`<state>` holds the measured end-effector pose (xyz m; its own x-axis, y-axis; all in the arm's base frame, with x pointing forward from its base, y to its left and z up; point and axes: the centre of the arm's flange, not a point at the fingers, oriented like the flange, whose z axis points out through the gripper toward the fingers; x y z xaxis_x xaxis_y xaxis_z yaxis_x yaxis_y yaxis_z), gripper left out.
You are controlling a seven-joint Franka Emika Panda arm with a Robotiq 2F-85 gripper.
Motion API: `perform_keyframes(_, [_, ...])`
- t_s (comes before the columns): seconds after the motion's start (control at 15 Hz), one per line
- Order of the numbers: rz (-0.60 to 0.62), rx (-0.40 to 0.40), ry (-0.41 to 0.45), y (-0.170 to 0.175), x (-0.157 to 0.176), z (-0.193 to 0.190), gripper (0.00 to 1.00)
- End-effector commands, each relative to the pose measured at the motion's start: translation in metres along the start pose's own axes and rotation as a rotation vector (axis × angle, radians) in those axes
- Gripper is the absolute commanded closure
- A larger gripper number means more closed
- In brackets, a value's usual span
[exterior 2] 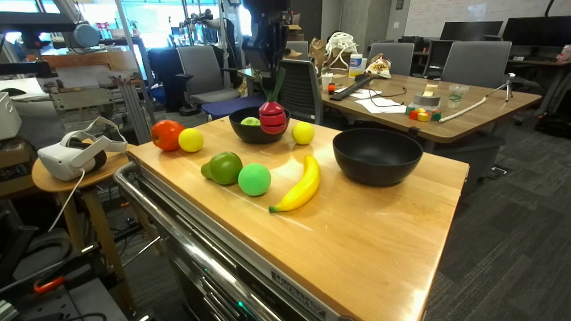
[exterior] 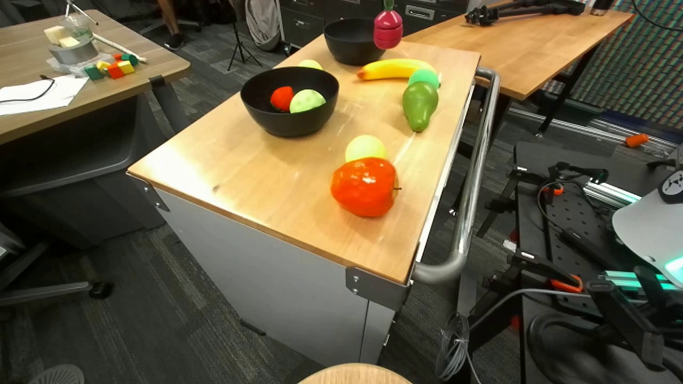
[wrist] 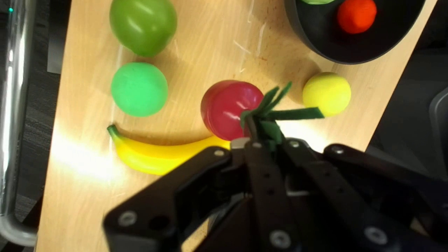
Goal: Take one fruit from the left bowl and put it on the table then remove all the fruits from the right and left bowl and put them on the table respectively
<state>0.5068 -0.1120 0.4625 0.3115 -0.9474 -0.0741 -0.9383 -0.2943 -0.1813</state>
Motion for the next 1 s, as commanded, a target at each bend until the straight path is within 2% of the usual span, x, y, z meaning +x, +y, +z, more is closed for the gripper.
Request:
perform_keyframes(0.0, [-0.011,0.020,-0.027,0.021,0.007,-0.005,0.95])
perform_keyframes(0.33, [-0.027,-0.012,-0.042,0.026,0.015,0.006,0.95])
perform_keyframes(0.93, [-0.174,-0.030,-0.066,0.004,-0.006,0.051,0.95])
